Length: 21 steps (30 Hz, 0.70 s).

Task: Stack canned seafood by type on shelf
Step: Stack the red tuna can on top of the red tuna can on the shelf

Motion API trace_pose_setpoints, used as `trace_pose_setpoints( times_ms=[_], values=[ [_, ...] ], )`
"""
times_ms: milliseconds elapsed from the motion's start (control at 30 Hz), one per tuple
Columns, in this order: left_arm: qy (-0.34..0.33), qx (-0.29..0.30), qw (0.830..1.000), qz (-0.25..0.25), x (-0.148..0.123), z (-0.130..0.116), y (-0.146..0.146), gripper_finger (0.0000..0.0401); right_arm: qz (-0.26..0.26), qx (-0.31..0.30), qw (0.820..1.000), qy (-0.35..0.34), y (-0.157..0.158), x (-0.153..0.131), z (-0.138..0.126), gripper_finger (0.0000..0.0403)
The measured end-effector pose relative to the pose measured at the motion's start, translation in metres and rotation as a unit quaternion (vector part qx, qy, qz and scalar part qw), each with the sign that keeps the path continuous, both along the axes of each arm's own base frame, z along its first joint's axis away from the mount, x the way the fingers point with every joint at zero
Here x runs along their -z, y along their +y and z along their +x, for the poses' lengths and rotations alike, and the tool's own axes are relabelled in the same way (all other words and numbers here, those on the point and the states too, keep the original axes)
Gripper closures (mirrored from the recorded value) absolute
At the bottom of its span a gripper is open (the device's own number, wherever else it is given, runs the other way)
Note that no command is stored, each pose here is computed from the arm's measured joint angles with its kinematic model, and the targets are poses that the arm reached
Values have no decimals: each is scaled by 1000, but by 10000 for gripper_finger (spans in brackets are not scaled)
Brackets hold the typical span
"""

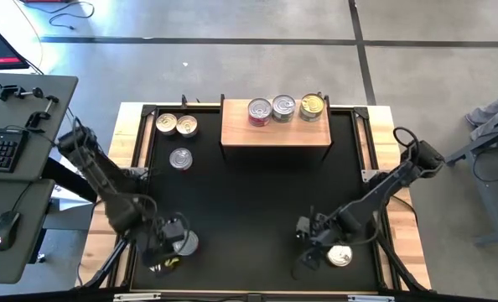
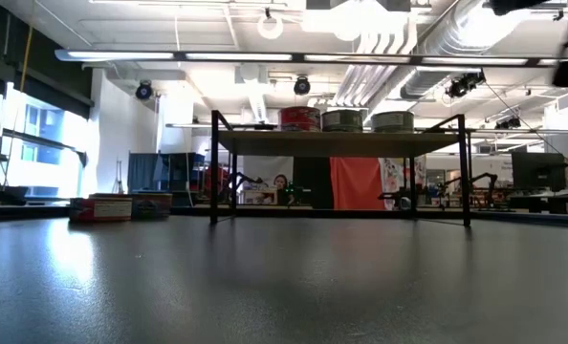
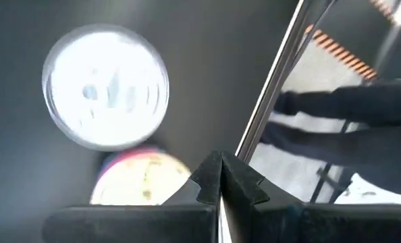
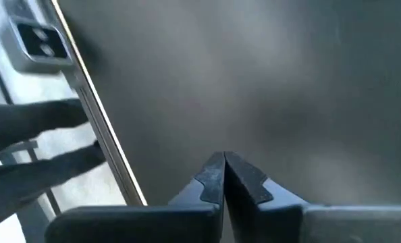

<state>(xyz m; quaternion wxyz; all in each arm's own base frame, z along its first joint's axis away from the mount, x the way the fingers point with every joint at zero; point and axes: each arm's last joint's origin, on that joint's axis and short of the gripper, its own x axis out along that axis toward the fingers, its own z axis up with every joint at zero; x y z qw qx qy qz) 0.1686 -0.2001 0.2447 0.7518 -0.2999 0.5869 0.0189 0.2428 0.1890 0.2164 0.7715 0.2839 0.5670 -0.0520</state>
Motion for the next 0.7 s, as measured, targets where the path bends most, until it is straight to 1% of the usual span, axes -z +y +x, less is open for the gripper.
trace_pose_setpoints(
  times_ms=[67, 133, 300, 433, 500, 600, 700],
  values=[
    [15, -4, 1000, 6, 10, -1, -10, 401, -2, -4, 1000, -18, -6, -1, 7, 402],
    [37, -17, 999, 26, 22, 2, -14, 401, -8, -7, 999, -31, -12, -1, 13, 403],
    [91, -67, 990, 84, 53, 20, -8, 401, -13, -10, 998, -54, -21, -3, 23, 403],
    [85, -100, 986, 105, 64, 35, -1, 401, -15, -12, 998, -56, -23, -3, 24, 403],
    [111, -77, 985, 106, 75, 42, 0, 401, -14, -18, 998, -55, -23, -3, 24, 403],
    [140, -41, 986, 84, 89, 52, -1, 401, -7, -23, 998, -50, -21, -3, 23, 403],
    [127, -35, 990, 58, 95, 65, -2, 401, -3, -21, 999, -44, -17, -3, 20, 403]
  ],
)
